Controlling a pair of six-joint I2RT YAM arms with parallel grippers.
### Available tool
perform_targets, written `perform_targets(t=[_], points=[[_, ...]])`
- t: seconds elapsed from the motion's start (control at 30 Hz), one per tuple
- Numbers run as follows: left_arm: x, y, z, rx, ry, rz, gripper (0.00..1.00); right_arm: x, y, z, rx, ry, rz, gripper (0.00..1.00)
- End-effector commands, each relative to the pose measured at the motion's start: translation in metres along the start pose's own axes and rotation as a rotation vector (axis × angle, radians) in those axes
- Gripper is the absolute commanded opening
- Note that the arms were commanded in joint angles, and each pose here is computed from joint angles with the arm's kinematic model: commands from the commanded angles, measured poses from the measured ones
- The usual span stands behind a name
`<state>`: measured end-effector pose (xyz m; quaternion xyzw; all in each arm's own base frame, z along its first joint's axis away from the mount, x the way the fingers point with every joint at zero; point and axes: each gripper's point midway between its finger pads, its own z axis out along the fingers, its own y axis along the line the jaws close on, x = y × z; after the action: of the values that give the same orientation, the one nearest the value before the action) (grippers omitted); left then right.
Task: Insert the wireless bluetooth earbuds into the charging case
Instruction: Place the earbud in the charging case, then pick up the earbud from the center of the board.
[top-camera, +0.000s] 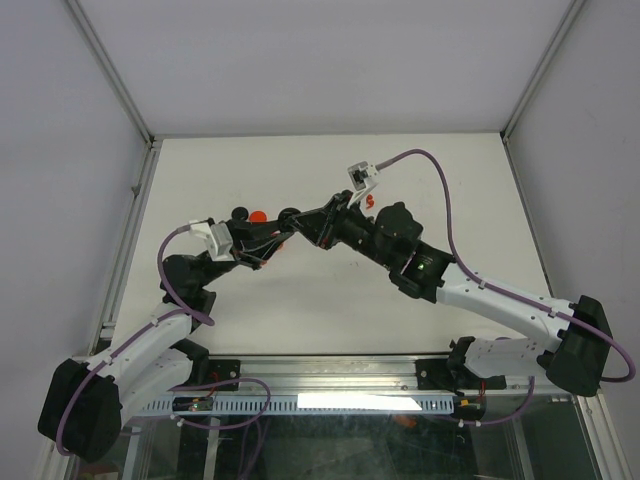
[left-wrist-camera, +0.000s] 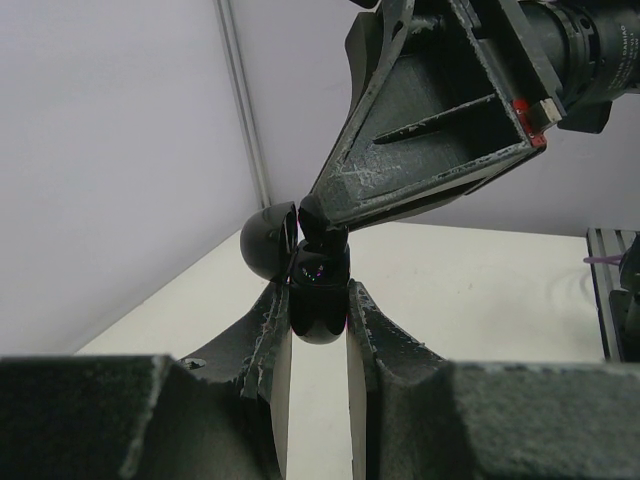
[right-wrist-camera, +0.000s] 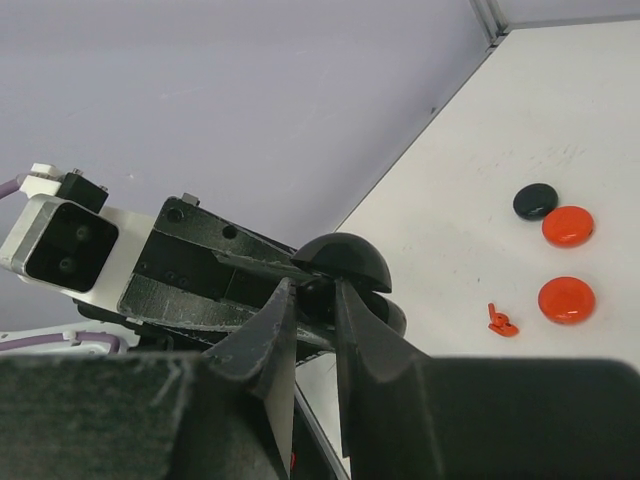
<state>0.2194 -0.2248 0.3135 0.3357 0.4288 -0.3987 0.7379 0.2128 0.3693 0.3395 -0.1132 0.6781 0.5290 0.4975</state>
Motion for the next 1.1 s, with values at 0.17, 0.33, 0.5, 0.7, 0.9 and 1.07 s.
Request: perform_targets(t=[0.17,0.33,0.5,0.7,0.9,1.07], points=[[-0.010,0.017,0.001,-0.085,-0.034,0.035,0.00,-0.032,-0.005,-0.007,0.096,-0.075,-0.075,0.42],[-0.007,0.019,0.000,-0.093,-0.024,0.030,0.00,-0.034,-0.004,-0.008,0.104,-0.065,-0.102,0.48],[-0.004,0.021,0.000,-0.108,-0.014,0.021,0.00,-0.039,-0.005,-0.015,0.130,-0.035,-0.157,0.53],[0.003,0.031,-0.001,-0.156,0.019,0.011,0.00,-0.033,-0.047,-0.037,0.324,0.094,-0.266,0.58],[0.006,0.038,-0.001,-0.193,0.039,0.001,0.00,-0.018,-0.117,-0.077,0.596,0.203,-0.268,0.59],[0.006,0.038,-0.001,-0.193,0.048,0.000,0.00,-0.003,-0.182,-0.117,0.811,0.269,-0.200,0.60]])
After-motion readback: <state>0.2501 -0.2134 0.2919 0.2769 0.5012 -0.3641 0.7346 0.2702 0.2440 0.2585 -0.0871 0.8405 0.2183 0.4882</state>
